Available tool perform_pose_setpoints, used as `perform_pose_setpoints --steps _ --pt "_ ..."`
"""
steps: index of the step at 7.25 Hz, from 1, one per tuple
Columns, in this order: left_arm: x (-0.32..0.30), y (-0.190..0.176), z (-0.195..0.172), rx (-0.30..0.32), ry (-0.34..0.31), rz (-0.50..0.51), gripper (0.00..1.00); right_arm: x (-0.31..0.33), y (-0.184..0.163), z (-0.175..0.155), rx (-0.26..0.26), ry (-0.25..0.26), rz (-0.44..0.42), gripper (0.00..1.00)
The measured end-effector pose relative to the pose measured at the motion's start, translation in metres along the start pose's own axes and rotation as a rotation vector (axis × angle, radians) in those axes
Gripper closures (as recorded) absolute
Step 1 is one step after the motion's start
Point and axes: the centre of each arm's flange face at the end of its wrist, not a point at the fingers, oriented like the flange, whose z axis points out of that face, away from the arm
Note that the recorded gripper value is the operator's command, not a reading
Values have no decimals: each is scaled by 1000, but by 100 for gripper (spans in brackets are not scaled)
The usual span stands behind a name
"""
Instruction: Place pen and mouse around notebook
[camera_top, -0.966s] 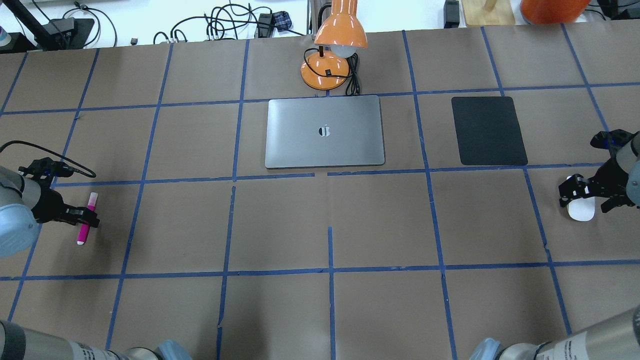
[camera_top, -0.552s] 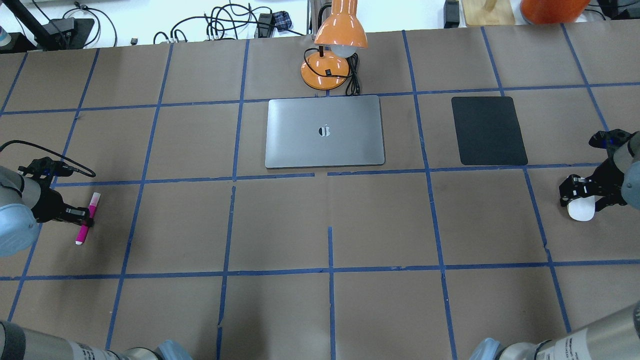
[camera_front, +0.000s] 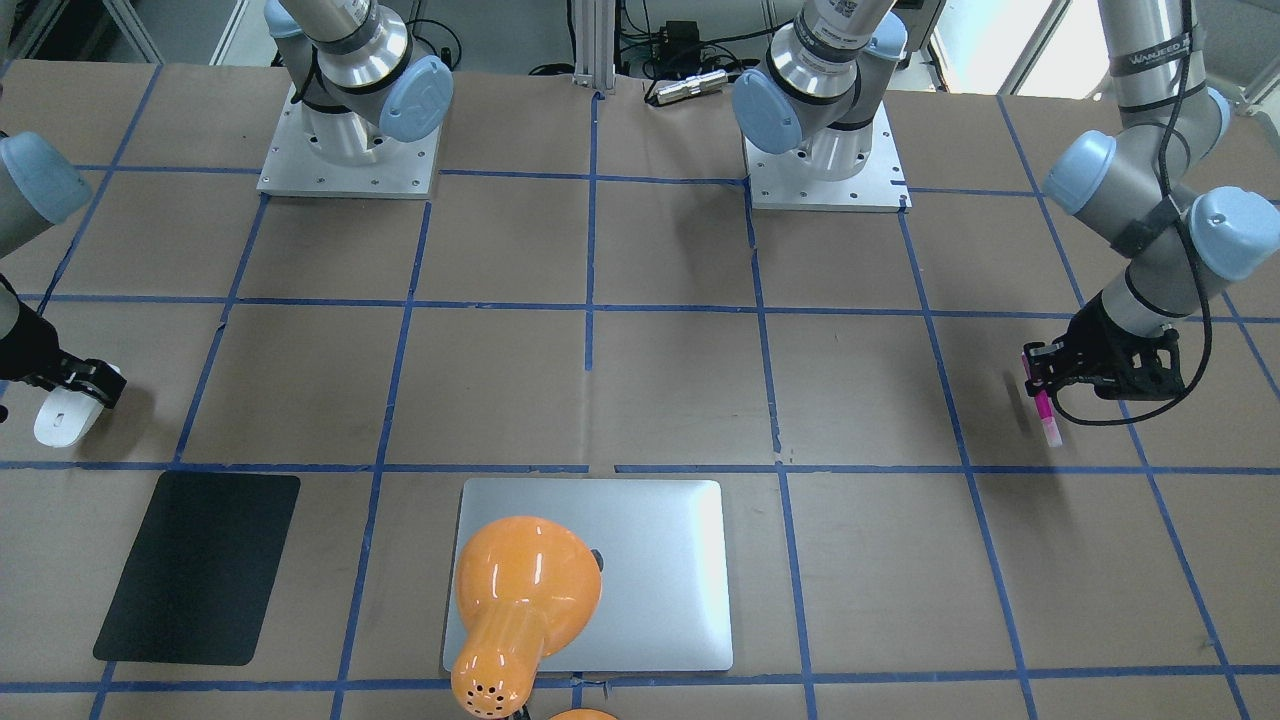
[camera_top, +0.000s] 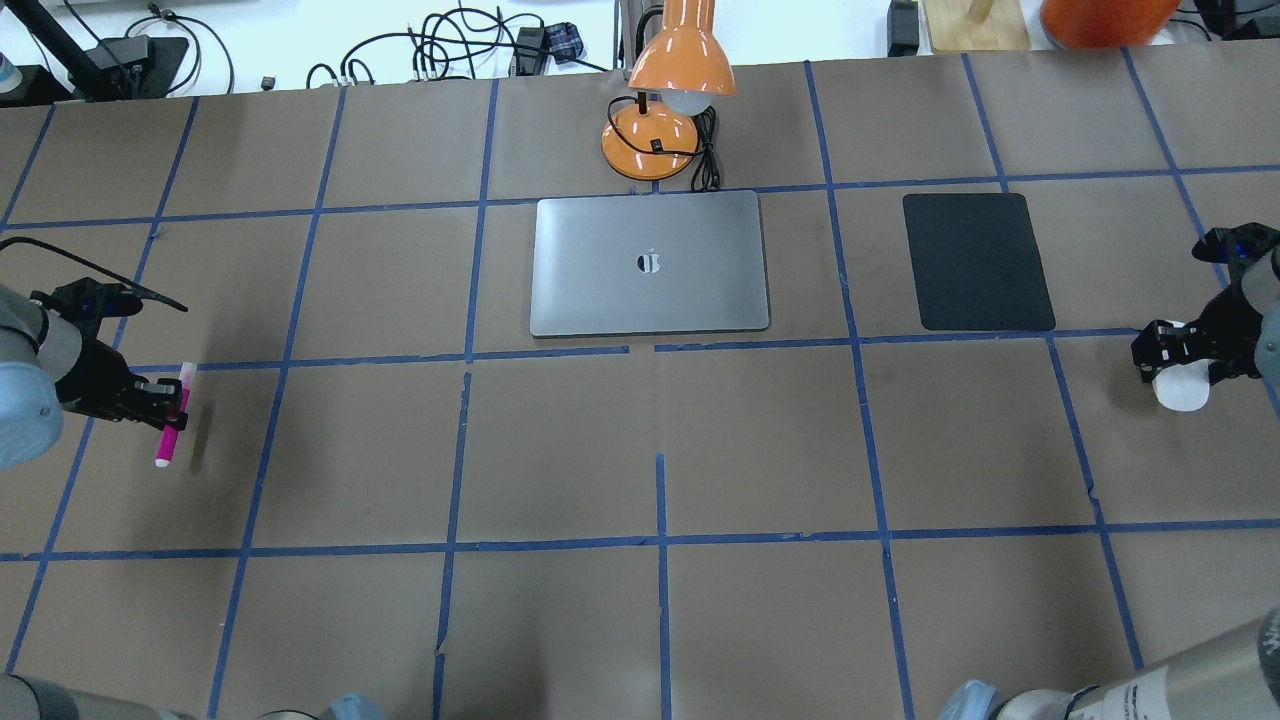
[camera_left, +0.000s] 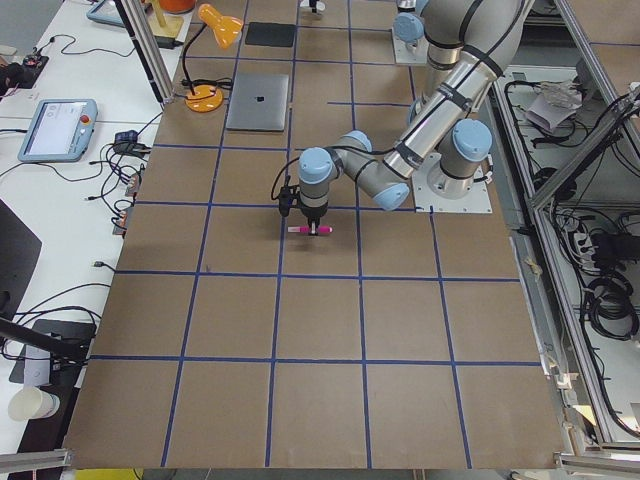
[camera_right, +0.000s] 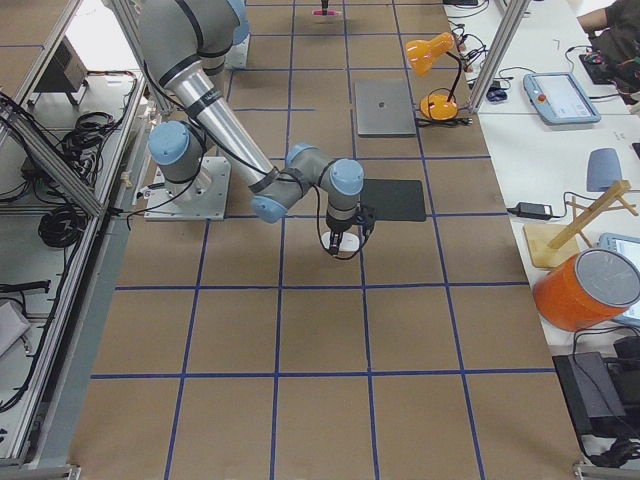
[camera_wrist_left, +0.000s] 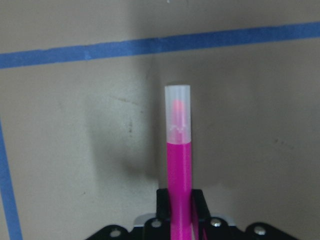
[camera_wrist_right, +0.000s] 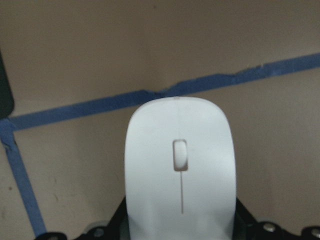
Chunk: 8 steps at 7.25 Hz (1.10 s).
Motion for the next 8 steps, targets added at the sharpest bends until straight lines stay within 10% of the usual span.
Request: perform_pose_setpoints --steps 5,8 --pt "244 1 -51 16 -2 -635 100 -163 -117 -18 37 -37 -107 57" --pt "402 47 -28 14 18 -1002 100 -201 -126 9 -5 -54 -151 18"
